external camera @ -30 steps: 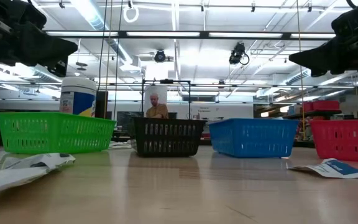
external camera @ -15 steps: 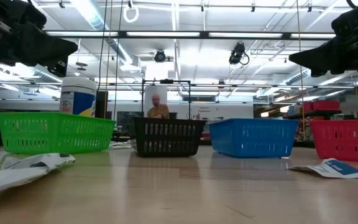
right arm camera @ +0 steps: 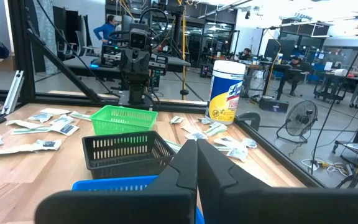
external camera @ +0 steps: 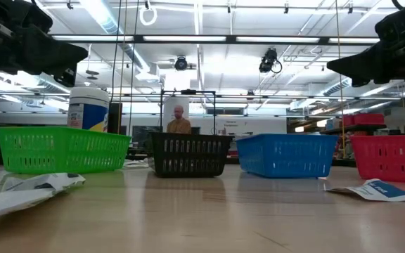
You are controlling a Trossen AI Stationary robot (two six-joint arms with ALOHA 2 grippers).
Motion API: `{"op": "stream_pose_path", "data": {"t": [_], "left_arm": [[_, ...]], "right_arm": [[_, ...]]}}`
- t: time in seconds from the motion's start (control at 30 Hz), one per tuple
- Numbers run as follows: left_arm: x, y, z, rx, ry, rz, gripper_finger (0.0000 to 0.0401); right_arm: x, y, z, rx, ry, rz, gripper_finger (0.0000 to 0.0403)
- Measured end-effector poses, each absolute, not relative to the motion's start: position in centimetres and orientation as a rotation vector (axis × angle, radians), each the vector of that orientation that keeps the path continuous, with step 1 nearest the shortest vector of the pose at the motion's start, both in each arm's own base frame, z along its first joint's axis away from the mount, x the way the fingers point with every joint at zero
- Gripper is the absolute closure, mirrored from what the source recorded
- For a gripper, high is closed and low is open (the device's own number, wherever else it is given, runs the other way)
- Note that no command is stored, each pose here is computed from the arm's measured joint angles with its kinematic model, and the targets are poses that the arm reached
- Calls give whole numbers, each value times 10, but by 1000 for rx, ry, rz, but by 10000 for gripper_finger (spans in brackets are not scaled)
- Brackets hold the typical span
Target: Pick & Place First Aid Supplies
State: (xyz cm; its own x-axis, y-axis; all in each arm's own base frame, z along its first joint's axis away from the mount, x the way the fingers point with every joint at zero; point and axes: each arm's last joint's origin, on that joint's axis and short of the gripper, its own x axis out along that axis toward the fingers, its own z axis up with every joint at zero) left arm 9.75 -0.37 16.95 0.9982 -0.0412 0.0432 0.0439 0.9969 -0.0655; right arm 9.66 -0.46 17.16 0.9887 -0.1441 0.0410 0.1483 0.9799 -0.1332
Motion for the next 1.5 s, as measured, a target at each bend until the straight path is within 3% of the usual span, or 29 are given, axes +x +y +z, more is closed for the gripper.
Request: {"op": "stream_pose_path", "data": {"t": [0.9, 1.03, 1.23, 1.5], "left_arm": [[97, -4, 170, -66, -42, -43, 369], [97, -4, 170, -66, -42, -43, 369], [97, -4, 170, -66, -42, -43, 369], [97, -4, 170, -66, -42, -43, 369]], "right_arm": [[96, -5, 179, -132, -105, -154, 399], [95, -5, 186, -109, -180, -155, 399], [90, -5, 203, 158, -384, -118, 399], [77, -4, 227, 311, -673, -48, 399]]}}
